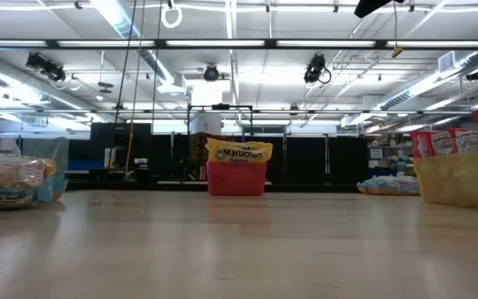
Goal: Sort Maruchan noodles
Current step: Put the blue noodle pack into the blue bin
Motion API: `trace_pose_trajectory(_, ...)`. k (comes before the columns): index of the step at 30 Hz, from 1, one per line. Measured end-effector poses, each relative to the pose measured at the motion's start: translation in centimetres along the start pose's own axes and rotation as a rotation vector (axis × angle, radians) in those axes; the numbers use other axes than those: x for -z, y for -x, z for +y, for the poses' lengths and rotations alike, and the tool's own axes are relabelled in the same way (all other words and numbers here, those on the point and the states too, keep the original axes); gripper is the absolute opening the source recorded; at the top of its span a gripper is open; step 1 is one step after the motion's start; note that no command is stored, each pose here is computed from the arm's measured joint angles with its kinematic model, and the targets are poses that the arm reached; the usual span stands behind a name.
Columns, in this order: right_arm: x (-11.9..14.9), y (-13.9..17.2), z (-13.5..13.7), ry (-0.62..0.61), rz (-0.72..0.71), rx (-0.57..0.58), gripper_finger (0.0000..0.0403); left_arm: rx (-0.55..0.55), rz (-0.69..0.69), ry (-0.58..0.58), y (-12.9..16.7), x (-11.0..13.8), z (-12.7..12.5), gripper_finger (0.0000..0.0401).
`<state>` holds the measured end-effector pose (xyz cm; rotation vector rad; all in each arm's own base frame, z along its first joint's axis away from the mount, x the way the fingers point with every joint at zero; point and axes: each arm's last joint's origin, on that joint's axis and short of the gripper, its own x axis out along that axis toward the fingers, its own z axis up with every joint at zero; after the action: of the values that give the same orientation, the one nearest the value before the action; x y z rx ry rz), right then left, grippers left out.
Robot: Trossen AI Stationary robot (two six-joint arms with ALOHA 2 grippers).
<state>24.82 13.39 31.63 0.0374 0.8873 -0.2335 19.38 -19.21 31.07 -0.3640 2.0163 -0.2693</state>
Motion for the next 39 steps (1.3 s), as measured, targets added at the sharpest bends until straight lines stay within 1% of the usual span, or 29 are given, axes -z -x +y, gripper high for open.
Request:
trace_pose_trajectory(3,0.0,0.0,0.0,0.028,0.001,0.001,0.0161,-0.011,0.014,-0.041,-1.9,0.7,-1.1,0.0012)
trace_pose_trajectory(6,0.0,-0.1,0.0,0.040,0.002,0.001,0.0161,-0.004,-0.018,-0.049,-3.8,0.6,-1.9,0.0012)
trace_pose_trajectory(10,0.0,-0.1,0.0,0.040,0.002,0.001,0.0161,-0.014,-0.063,0.024,-6.1,0.2,-2.1,0.0012)
trace_pose_trajectory(14,0.1,0.0,0.2,0.032,0.017,-0.025,0.0161,0.026,-0.095,0.096,-7.8,-0.5,-2.2,0.0013)
trace_pose_trajectory(19,0.4,0.2,0.6,0.014,0.028,-0.053,0.0161,0.137,-0.135,0.151,-9.1,-1.7,-2.5,0.0013)
trace_pose_trajectory(23,0.6,0.4,1.0,-0.012,0.027,-0.065,0.0161,0.266,-0.189,0.138,-9.2,-2.6,-3.4,0.0013)
trace_pose_trajectory(26,0.8,0.6,1.3,-0.022,0.028,-0.074,0.0161,0.304,-0.212,0.124,-9.1,-2.8,-3.9,0.0013)
trace_pose_trajectory(31,1.0,0.8,1.5,-0.033,0.029,-0.080,0.0161,0.296,-0.234,0.137,-9.1,-2.9,-3.8,0.0023)
trace_pose_trajectory(35,1.0,0.8,1.5,-0.062,0.030,-0.082,0.0161,0.263,-0.277,0.152,-9.2,-3.0,-3.6,0.0049)
trace_pose_trajectory(39,1.0,0.8,1.5,-0.073,0.034,-0.085,0.0161,0.195,-0.260,0.179,-9.4,-2.7,-2.9,0.0078)
